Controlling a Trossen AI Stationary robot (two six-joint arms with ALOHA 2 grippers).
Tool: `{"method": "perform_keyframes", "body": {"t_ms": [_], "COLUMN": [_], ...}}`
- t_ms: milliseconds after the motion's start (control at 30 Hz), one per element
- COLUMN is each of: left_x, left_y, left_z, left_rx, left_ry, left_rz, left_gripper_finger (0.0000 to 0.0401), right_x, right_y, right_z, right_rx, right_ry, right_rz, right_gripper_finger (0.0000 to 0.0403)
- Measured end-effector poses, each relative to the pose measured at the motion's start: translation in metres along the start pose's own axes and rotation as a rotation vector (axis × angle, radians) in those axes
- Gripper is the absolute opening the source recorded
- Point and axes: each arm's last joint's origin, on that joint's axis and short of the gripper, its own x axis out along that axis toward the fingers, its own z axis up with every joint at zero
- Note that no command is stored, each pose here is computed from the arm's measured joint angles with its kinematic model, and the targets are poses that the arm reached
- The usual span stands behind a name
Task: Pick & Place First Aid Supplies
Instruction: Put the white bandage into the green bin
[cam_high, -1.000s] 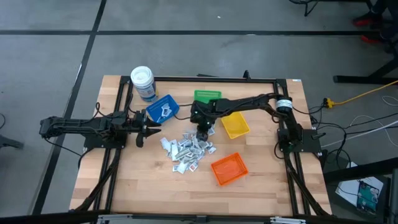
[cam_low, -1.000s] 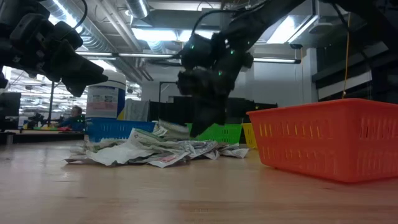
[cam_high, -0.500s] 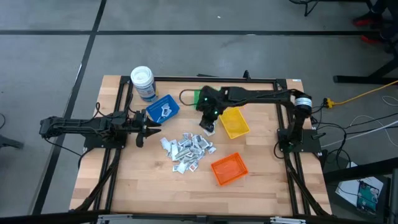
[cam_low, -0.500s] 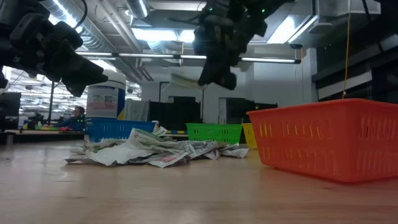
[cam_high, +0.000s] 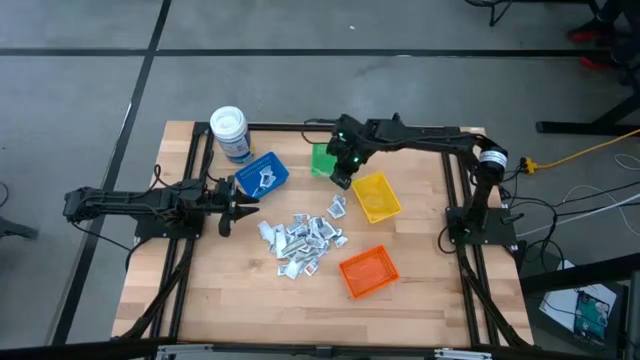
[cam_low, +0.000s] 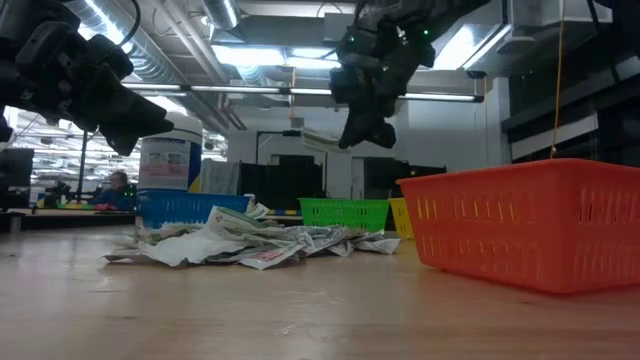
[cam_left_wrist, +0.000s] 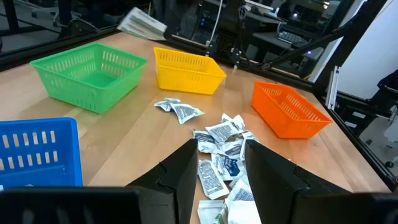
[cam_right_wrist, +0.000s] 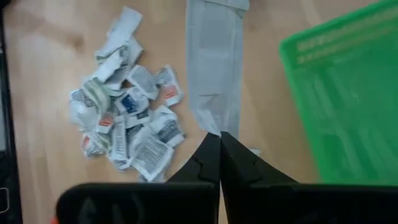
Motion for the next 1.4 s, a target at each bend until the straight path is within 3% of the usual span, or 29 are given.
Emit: {"method": "perform_keyframes", "body": {"t_ms": [367,867,1000,1233,1400], "left_x": [0.000,0.000,0.000,0.000,0.000], "left_y": [0.000,0.000,0.000,0.000,0.000], "left_z": [0.000,0.000,0.000,0.000,0.000], "left_rx": [0.000,0.000,0.000,0.000,0.000], "left_ry": [0.000,-0.001,0.000,0.000,0.000], "left_rz": [0.000,0.000,0.001,0.000,0.000], "left_gripper_finger": [0.0127,0.0127,0.0127,0.0127,0.0127], "right_x": [-0.011,-0.012,-0.012,-0.012,-0.012], "right_y": [-0.034,-0.037,-0.037,-0.037,-0.035], "right_z": [-0.001,0.000,0.000,0.000,0.001], "right_rx": [-0.019,-0.019,-0.018,0.005,0.054], "right_ry": [0.006,-0.001,0.000,-0.002,-0.018], "right_rz": [-0.269,-0.282,-0.281,-0.281,-0.198], "right_gripper_finger": [0.0003,0.0016,0.0046,0.0139,0.0175]}}
